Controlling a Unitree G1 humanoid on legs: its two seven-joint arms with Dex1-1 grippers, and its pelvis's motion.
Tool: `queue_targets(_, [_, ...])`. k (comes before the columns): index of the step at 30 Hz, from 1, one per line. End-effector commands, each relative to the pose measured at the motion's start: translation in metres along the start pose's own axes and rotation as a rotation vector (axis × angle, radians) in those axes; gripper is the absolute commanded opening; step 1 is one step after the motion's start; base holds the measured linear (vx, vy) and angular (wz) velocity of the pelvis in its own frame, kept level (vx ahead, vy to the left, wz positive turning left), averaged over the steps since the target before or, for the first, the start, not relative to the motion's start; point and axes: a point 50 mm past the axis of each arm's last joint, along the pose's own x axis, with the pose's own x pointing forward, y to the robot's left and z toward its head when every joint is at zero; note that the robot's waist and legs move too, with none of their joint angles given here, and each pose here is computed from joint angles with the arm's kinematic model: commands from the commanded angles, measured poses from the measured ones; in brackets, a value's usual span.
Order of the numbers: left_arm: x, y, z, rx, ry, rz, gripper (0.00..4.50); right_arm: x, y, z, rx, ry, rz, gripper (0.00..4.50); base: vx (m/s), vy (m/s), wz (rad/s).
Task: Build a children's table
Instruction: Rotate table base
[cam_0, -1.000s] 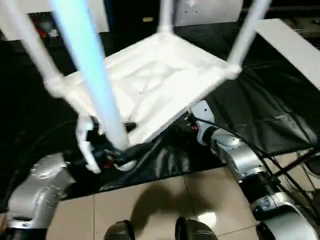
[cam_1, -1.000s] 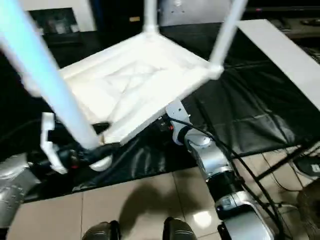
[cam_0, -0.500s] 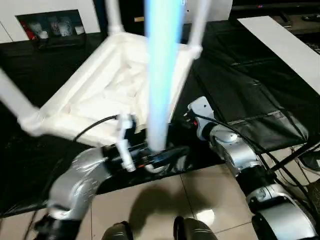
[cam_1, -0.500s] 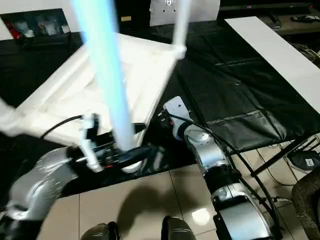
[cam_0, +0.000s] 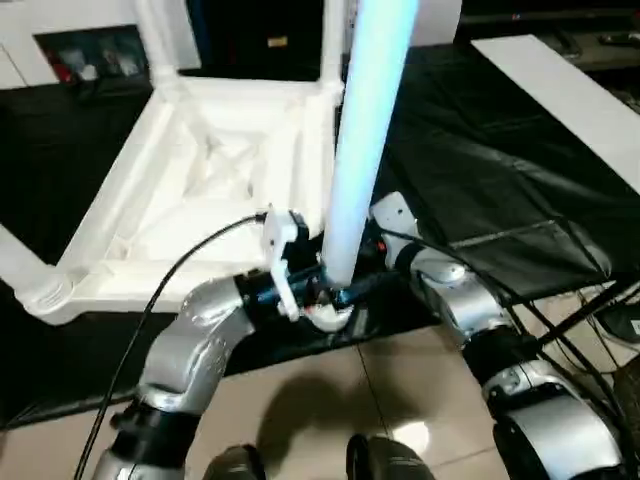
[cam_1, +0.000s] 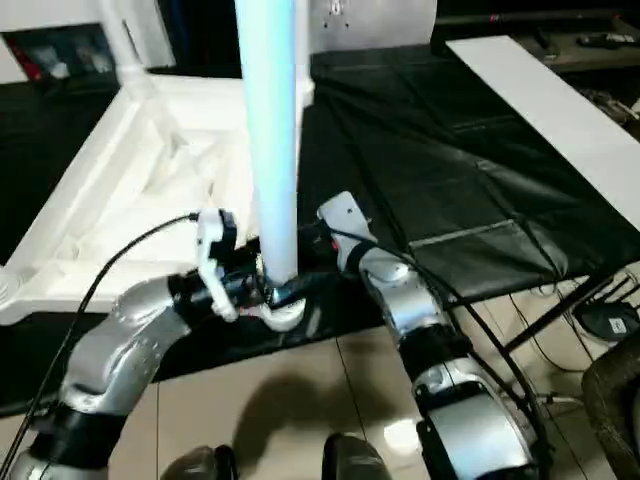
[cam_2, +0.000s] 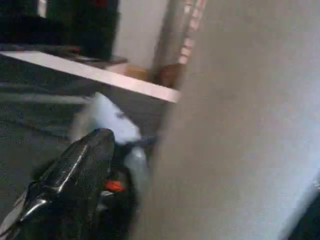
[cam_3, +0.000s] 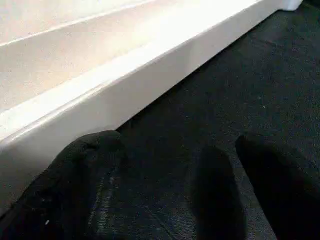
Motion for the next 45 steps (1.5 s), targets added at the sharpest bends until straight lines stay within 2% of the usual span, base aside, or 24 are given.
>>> queue_targets(1, [0.002,0.003,0.002,0.03,-0.006,0.017,4.45,0.001,0.0,0.003,-0.006,-0.013,0.014,4.5,0.0,0.0,0.0])
queue_targets(2, [0.002,0.007,0.004,0.05,-0.015,0.03,4.45,-0.005,-0.009,-0.001,-0.003,-0.007,-0.006,4.5,0.0,0.0,0.0])
queue_targets(6, [0.001,0.006,0.006,0.052,-0.011,0.0,4.45,-0.017,-0.021,-0.004,-0.003,-0.021,-0.014,4.5,0.0,0.0,0.0])
queue_targets(12, [-0.017,0.003,-0.007,0.038,0.105,-0.092,4.45,-0.045,-0.035,0.004,0.032,-0.126,-0.022,4.5,0.0,0.0,0.0])
queue_targets(18, [-0.039,0.005,-0.01,0.028,0.159,-0.081,4.45,-0.065,-0.04,0.011,0.104,-0.201,-0.087,4.5,0.0,0.0,0.0])
queue_targets(23, [-0.062,0.012,-0.006,0.054,0.261,-0.117,4.45,-0.078,-0.039,0.01,0.09,-0.218,-0.072,4.5,0.0,0.0,0.0])
queue_targets(26, [-0.073,0.018,-0.004,0.099,0.353,-0.131,4.45,-0.084,-0.037,0.008,0.043,-0.193,-0.031,4.5,0.0,0.0,0.0])
queue_targets(29, [-0.085,0.033,-0.009,0.215,0.539,-0.108,4.45,-0.093,-0.032,0.005,-0.053,-0.147,0.055,4.5,0.0,0.0,0.0])
queue_targets(30, [-0.085,0.033,-0.009,0.215,0.539,-0.108,4.45,-0.093,-0.032,0.005,-0.053,-0.147,0.055,4.5,0.0,0.0,0.0])
queue_targets(32, [-0.083,0.052,-0.013,0.337,0.614,0.011,4.45,-0.097,-0.031,0.004,-0.089,-0.126,0.072,4.5,0.0,0.0,0.0])
queue_targets(33, [-0.082,0.053,-0.013,0.343,0.616,0.019,4.45,-0.098,-0.031,0.004,-0.09,-0.126,0.072,4.5,0.0,0.0,0.0])
queue_targets(34, [-0.079,0.061,-0.015,0.386,0.635,0.073,4.45,-0.099,-0.031,0.004,-0.097,-0.121,0.071,4.5,0.0,0.0,0.0])
queue_targets(39, [-0.072,0.068,-0.019,0.447,0.703,0.106,4.45,-0.102,-0.032,0.005,-0.107,-0.109,0.058,4.5,0.0,0.0,0.0])
queue_targets(44, [-0.07,0.081,-0.016,0.453,0.674,0.211,4.45,-0.103,-0.032,0.006,-0.103,-0.105,0.05,4.5,0.0,0.0,0.0])
queue_targets(45, [-0.069,0.086,-0.011,0.44,0.612,0.269,4.45,-0.104,-0.033,0.006,-0.07,-0.11,0.027,4.5,0.0,0.0,0.0])
